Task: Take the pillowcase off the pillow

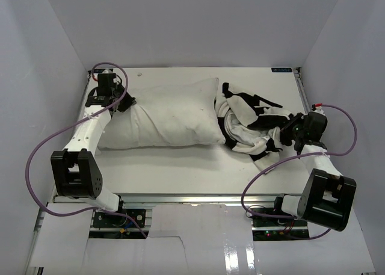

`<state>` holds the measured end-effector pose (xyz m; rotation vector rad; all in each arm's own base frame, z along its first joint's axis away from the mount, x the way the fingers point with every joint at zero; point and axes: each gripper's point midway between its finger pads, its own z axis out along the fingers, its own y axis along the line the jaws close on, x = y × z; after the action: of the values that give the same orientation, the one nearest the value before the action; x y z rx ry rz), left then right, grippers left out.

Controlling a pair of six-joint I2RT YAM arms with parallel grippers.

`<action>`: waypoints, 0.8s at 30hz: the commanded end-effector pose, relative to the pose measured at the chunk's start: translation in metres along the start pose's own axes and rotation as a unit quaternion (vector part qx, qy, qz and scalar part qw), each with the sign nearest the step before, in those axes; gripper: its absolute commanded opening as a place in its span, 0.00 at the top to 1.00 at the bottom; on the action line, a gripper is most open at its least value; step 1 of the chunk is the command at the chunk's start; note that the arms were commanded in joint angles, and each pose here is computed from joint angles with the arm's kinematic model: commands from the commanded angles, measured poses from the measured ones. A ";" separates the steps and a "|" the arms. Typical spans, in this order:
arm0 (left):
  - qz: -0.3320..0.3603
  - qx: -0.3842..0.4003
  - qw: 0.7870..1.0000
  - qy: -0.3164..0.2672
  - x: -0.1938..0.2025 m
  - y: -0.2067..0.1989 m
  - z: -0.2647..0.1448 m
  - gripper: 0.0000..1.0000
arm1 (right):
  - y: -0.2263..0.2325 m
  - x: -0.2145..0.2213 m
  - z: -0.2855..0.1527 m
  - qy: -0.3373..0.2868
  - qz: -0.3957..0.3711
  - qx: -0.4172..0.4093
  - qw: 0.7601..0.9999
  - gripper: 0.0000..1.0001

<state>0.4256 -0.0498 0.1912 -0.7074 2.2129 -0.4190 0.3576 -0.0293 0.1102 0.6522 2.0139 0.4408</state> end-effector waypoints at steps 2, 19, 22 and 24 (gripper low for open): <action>-0.036 -0.025 0.996 -0.083 -0.042 0.029 -0.009 1.00 | -0.005 -0.025 -0.009 -0.050 0.002 0.032 0.998 0.92; -0.011 0.104 0.994 -0.038 -0.038 0.007 -0.036 0.02 | 0.034 -0.029 -0.021 -0.032 -0.042 -0.072 0.996 0.20; 0.017 0.147 0.987 -0.059 -0.046 -0.014 -0.066 0.02 | 0.052 -0.037 -0.026 -0.008 -0.079 -0.066 0.995 0.10; 0.050 0.175 0.980 -0.074 -0.051 -0.030 -0.086 0.02 | 0.064 -0.043 -0.037 -0.002 -0.095 -0.063 0.994 0.10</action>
<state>0.4143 -0.0120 0.2153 -0.6617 2.0877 -0.5634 0.3575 -0.0170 0.1522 0.5338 2.0225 0.4564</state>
